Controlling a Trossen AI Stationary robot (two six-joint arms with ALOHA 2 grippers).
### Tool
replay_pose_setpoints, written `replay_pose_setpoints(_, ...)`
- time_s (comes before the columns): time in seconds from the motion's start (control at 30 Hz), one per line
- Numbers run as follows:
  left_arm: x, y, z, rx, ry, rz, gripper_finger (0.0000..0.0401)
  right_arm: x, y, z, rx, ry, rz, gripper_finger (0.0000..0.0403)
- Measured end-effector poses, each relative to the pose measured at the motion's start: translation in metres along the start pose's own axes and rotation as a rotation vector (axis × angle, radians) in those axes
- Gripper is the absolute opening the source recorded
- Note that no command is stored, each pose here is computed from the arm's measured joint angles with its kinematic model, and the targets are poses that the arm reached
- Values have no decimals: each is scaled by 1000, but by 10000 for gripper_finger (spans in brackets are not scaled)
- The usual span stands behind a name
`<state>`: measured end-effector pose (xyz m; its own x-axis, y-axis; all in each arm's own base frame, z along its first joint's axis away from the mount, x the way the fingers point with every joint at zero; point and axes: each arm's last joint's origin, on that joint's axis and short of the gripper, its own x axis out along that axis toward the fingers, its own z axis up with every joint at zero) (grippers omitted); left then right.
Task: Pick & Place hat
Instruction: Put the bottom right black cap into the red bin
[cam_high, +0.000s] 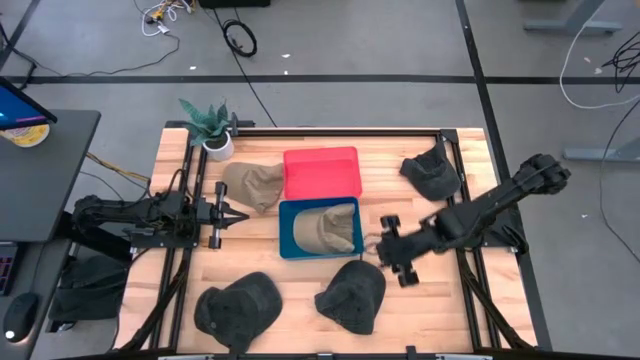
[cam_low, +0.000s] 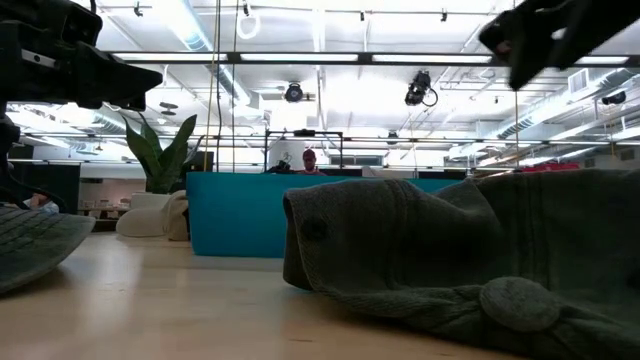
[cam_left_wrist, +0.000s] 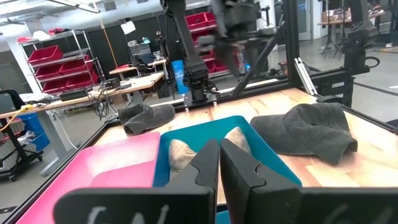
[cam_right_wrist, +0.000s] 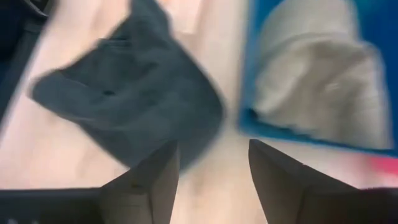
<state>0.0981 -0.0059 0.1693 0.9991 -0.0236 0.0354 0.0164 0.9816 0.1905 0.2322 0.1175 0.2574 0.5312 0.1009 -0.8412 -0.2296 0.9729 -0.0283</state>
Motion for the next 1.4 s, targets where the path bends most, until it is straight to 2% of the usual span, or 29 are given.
replay_pose_setpoints(0.23, 0, 0, 0, 0, 0, 0, 18, 27, 43, -2, 119, 18, 64, 166)
replay_pose_setpoints(0.33, 0, 0, 0, 0, 0, 0, 18, 42, 57, -2, 126, 37, 124, 156)
replay_pose_setpoints(0.43, 0, 0, 0, 0, 0, 0, 18, 54, 65, 1, 118, 70, 125, 148)
replay_pose_setpoints(0.57, 0, 0, 0, 0, 0, 0, 18, 62, 68, 11, 94, 128, 96, 147)
replay_pose_setpoints(0.8, 0, 0, 0, 0, -1, 0, 18, 70, 68, 35, 68, 119, 53, 171)
replay_pose_setpoints(1.17, 0, 0, 0, 0, -1, 0, 18, 107, 61, 29, 176, 232, 35, 227)
replay_pose_setpoints(1.3, 0, 0, 0, 0, -1, 0, 18, 115, 61, 27, 176, 249, 27, 220)
replay_pose_setpoints(1.4, 0, 0, 0, 0, -1, 0, 18, 116, 61, 27, 168, 247, 20, 191)
